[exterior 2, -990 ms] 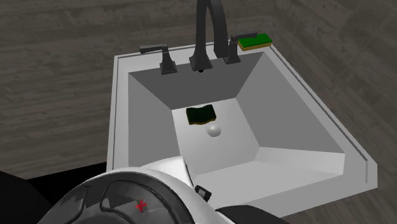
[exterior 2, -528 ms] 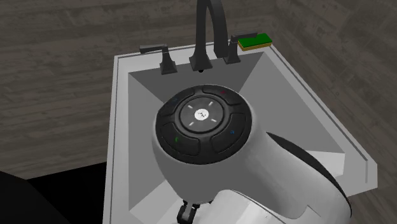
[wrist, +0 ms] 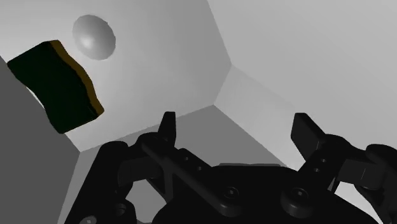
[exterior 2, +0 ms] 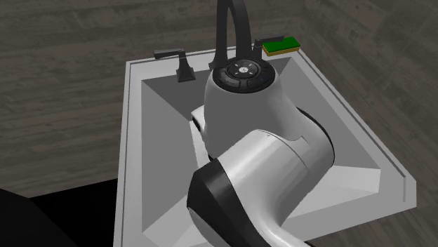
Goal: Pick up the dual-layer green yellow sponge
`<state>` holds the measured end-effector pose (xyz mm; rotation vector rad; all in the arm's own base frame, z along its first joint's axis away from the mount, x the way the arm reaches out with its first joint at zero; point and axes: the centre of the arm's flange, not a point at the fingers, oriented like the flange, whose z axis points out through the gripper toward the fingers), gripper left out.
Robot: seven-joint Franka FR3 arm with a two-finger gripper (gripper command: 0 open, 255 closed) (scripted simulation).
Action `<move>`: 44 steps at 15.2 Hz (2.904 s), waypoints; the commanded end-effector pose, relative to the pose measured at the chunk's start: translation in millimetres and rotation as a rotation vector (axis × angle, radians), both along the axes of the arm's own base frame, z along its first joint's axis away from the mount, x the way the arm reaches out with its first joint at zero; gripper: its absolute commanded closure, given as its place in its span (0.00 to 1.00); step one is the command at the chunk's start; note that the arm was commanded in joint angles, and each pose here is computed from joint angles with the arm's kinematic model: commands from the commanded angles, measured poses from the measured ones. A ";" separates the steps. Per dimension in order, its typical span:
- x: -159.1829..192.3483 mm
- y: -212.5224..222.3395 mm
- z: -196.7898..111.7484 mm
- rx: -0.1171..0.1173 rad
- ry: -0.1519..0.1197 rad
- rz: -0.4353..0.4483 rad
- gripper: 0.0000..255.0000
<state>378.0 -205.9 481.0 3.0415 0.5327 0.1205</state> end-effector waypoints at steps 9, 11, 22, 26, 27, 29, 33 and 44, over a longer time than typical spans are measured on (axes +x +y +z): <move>70.8 -103.4 -45.4 0.010 -0.036 0.229 0.00; 87.6 -122.2 -53.9 0.012 -0.043 0.274 0.00; 153.1 -181.2 -104.1 0.021 -0.068 0.431 0.00; 153.1 -181.2 -123.0 0.021 -0.068 0.431 0.00; 153.0 -181.1 -123.0 0.021 -0.067 0.431 0.00; 152.4 -180.4 -124.1 0.021 -0.067 0.431 1.00; 152.1 -180.9 -125.0 0.021 -0.068 0.431 1.00; 153.1 -181.2 -91.3 0.021 -0.068 0.431 1.00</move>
